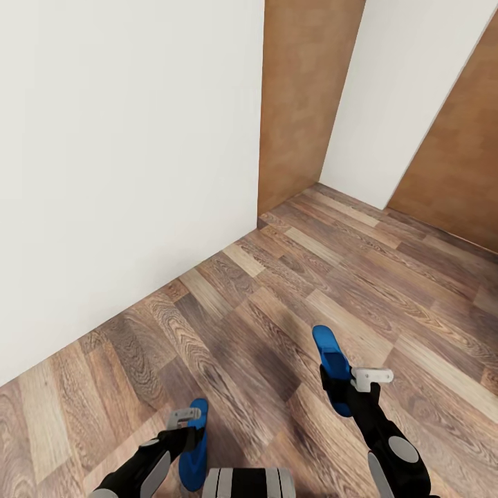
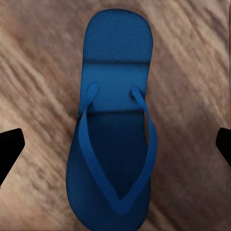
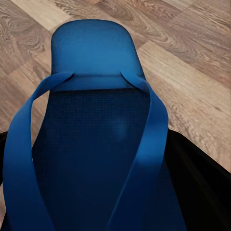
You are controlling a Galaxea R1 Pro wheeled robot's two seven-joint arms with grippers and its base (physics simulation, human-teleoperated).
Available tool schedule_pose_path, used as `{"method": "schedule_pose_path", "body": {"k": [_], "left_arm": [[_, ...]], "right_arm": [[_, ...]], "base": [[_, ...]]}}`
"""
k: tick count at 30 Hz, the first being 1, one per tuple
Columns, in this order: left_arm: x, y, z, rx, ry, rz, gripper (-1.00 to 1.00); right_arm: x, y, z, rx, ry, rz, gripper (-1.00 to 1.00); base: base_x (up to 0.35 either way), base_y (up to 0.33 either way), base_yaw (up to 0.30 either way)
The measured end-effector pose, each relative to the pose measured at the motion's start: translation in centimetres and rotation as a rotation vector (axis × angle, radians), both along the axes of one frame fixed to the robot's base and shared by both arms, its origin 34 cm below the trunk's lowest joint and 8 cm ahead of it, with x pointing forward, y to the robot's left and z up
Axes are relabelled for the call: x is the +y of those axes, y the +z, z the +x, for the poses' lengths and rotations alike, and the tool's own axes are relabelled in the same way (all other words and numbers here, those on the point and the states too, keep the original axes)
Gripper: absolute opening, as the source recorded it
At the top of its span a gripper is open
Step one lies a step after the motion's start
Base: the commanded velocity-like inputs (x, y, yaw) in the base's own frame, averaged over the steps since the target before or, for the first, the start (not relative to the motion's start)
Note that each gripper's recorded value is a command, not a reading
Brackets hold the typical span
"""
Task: In the bedroom, move the book from the bed onto either nightstand, and place the two sandals side by side next to the bed.
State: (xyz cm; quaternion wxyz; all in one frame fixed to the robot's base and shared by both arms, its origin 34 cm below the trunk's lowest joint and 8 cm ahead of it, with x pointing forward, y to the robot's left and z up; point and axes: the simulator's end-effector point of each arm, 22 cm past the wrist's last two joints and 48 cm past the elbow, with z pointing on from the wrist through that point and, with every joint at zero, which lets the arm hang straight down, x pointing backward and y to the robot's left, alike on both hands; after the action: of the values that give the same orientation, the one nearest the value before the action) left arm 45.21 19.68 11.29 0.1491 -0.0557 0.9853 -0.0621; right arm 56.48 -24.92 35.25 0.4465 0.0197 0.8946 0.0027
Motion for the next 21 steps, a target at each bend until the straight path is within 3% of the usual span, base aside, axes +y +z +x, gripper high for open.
{"method": "schedule_pose_path", "body": {"k": [8,21], "left_arm": [[0.1,0.3,0.8,-0.039,0.006,0.005,1.0],[0.1,-0.5,0.1,-0.024,0.007,0.006,1.0]], "right_arm": [[0.1,0.0,0.0,-0.001,0.002,0.001,-1.0],[0.1,-1.0,-0.3,0.02,0.002,0.001,-1.0]], "base": [[0.0,0.0,0.0],[0.0,0.0,0.0]]}}
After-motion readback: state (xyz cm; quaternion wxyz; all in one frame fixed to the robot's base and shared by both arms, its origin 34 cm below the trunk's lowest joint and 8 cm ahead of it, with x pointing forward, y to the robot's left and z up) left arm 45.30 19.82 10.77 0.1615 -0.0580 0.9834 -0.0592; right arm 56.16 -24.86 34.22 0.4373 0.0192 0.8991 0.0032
